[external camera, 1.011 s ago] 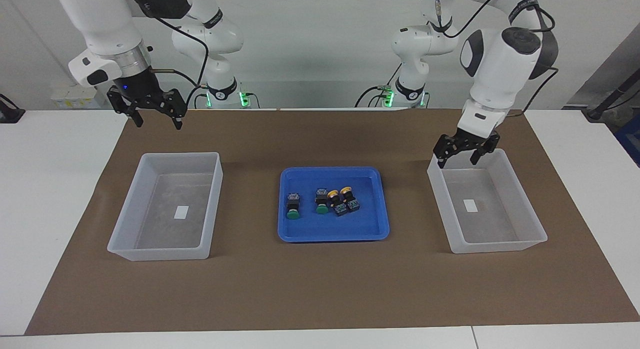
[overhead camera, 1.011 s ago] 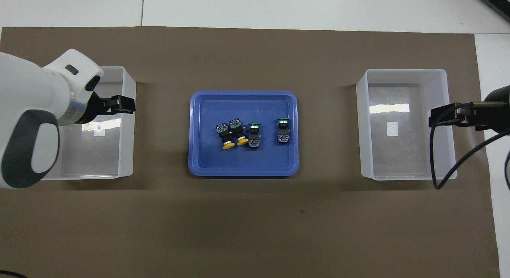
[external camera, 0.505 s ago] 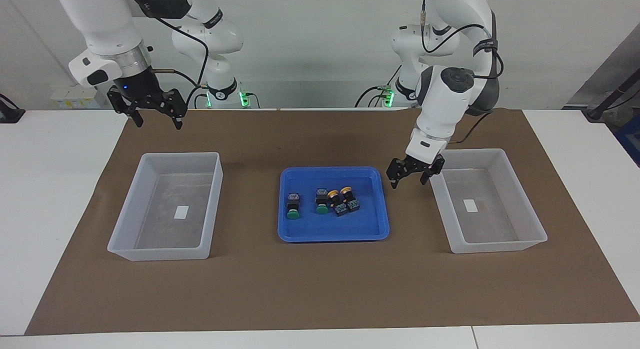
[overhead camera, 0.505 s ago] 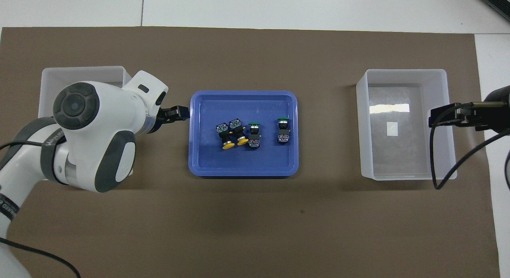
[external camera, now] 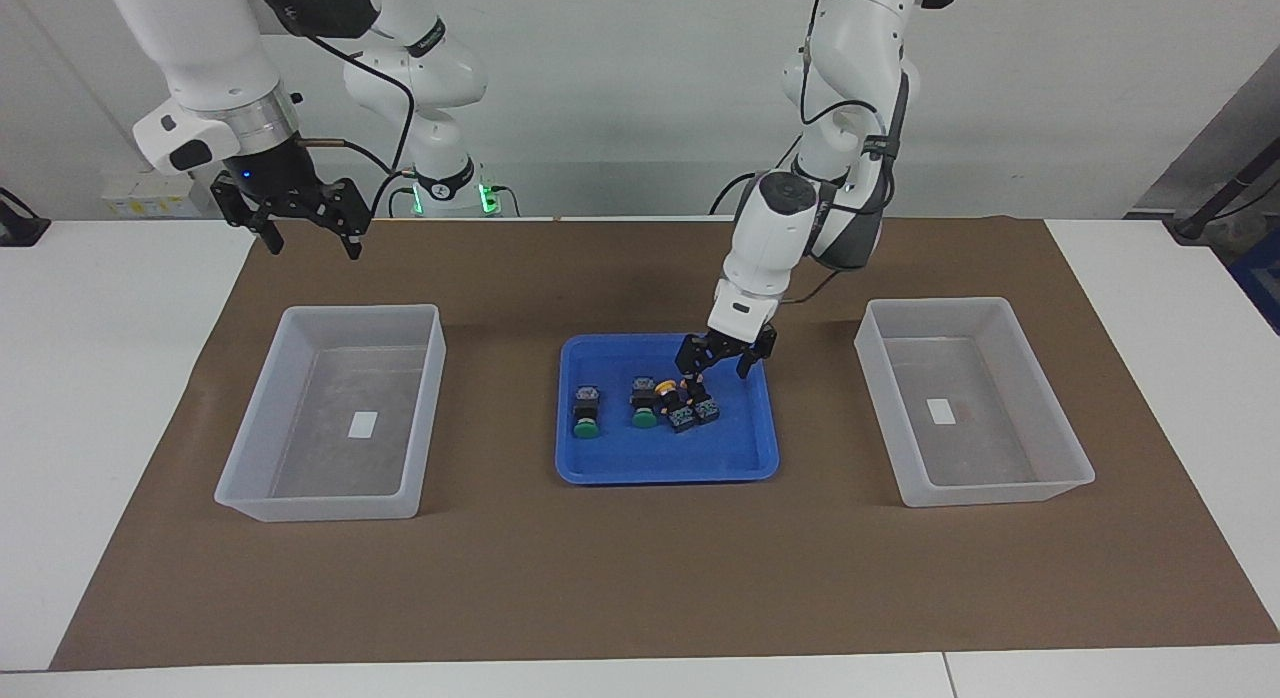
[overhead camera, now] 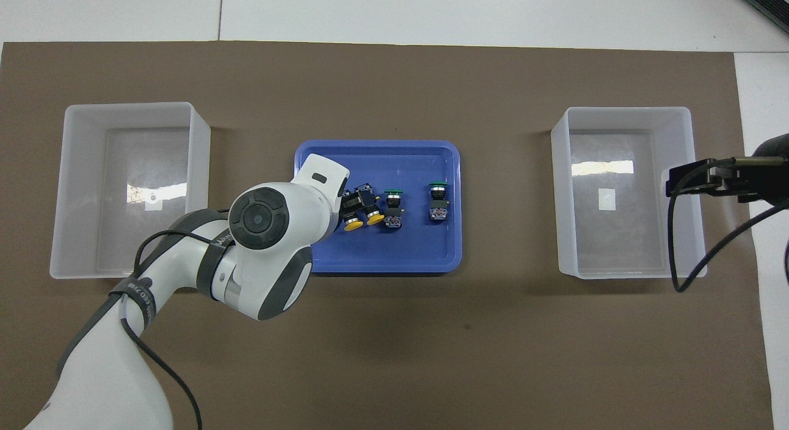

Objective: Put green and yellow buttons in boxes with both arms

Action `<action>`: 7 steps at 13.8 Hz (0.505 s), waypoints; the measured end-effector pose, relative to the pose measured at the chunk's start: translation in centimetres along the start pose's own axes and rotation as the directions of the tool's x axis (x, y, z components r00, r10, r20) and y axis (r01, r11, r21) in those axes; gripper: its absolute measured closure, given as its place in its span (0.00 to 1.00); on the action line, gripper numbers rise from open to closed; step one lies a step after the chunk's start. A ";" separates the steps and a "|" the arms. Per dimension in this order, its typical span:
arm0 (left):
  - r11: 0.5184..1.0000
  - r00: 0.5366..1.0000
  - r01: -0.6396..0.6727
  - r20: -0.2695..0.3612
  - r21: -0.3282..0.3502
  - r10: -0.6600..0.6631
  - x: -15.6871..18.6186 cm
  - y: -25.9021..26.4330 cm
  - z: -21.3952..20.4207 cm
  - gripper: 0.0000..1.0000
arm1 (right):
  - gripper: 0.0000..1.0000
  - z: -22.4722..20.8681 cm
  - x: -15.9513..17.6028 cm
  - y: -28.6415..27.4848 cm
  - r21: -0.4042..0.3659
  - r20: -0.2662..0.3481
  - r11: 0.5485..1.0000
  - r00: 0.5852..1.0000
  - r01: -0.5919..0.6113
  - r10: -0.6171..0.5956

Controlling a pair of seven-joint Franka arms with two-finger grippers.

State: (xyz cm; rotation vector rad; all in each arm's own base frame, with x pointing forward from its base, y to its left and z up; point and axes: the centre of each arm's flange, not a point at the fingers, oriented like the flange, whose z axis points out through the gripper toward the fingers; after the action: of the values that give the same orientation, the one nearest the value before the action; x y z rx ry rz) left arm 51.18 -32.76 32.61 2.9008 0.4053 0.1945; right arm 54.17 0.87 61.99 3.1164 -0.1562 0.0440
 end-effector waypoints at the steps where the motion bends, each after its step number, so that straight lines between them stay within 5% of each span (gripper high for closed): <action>1: 1.000 1.000 0.003 0.004 -0.002 -0.003 -0.3 0.2 1.0 0.00 | 0.00 0.0 0.0 -0.1 0.000 0.000 1.000 1.000 0.002 -0.002; 7: 1.000 1.000 0.008 0.010 0.004 -0.008 -0.2 -0.1 2.0 0.00 | 0.00 0.1 0.5 -1.6 0.010 -0.052 1.000 0.998 0.022 -0.021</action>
State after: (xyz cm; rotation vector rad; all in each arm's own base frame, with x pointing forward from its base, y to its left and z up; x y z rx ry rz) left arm 51.26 -33.13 30.62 2.9021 0.4164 0.1774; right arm 54.81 2.45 61.84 3.1231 -0.1216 0.1256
